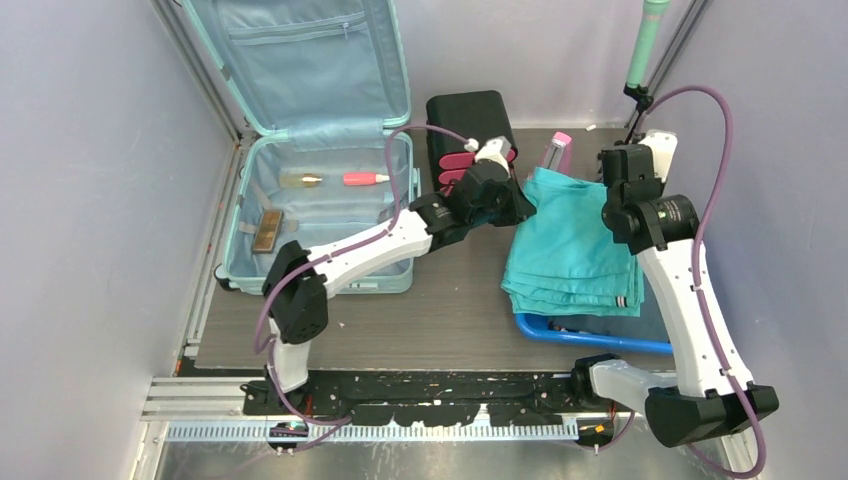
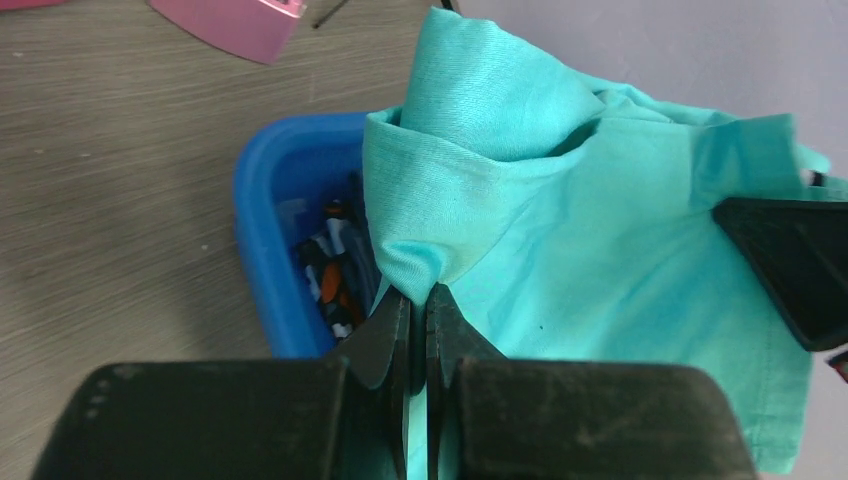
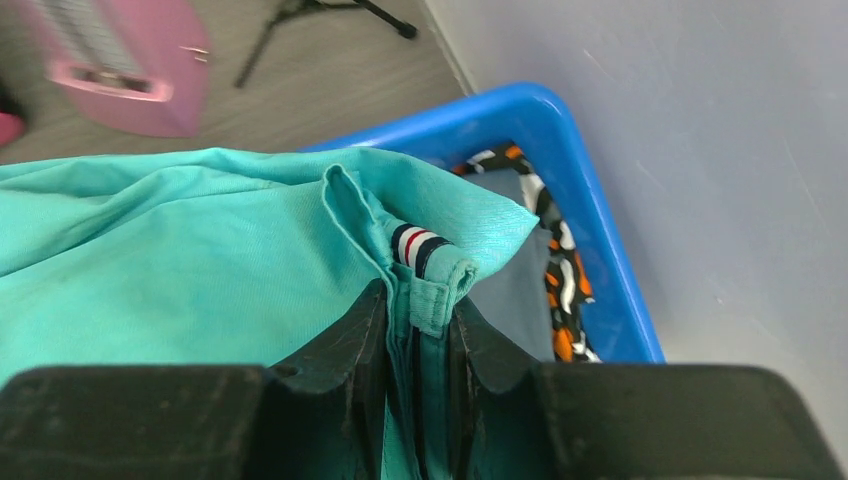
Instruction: Open, take out, and arrange the luggage
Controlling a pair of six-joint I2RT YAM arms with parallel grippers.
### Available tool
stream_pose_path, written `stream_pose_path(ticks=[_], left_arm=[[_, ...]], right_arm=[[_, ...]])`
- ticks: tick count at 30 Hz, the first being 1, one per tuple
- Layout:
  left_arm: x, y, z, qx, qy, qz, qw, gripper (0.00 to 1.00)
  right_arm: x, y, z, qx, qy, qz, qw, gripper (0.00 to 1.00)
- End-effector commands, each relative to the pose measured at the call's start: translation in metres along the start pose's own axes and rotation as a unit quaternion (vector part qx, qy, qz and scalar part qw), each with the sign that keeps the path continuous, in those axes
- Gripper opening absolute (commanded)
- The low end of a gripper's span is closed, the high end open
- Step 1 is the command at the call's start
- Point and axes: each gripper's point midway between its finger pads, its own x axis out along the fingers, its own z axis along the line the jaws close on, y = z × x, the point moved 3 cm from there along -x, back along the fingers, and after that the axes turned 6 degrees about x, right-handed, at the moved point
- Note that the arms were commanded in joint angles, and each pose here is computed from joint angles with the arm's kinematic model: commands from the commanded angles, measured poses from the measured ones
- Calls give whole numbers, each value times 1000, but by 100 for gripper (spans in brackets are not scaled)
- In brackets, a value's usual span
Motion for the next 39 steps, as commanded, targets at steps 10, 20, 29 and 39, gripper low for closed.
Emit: stream_pose_path(ticks=[10,20,29,39], left_arm=[[53,37,-26,11,-3,-9,1000,0],[84,74,-18,27,-16,22,999,0],[97,92,-3,35,-38,29,998,0],[98,103,1,50,-50,31,997,22]], right_arm=[[67,23,-66,-15,119,10,993,0],[96,42,-80,-11,139,32,990,0],[113,55,-81,-7,152,39,988,0],[123,61,-82,-7,173,44,984,17]])
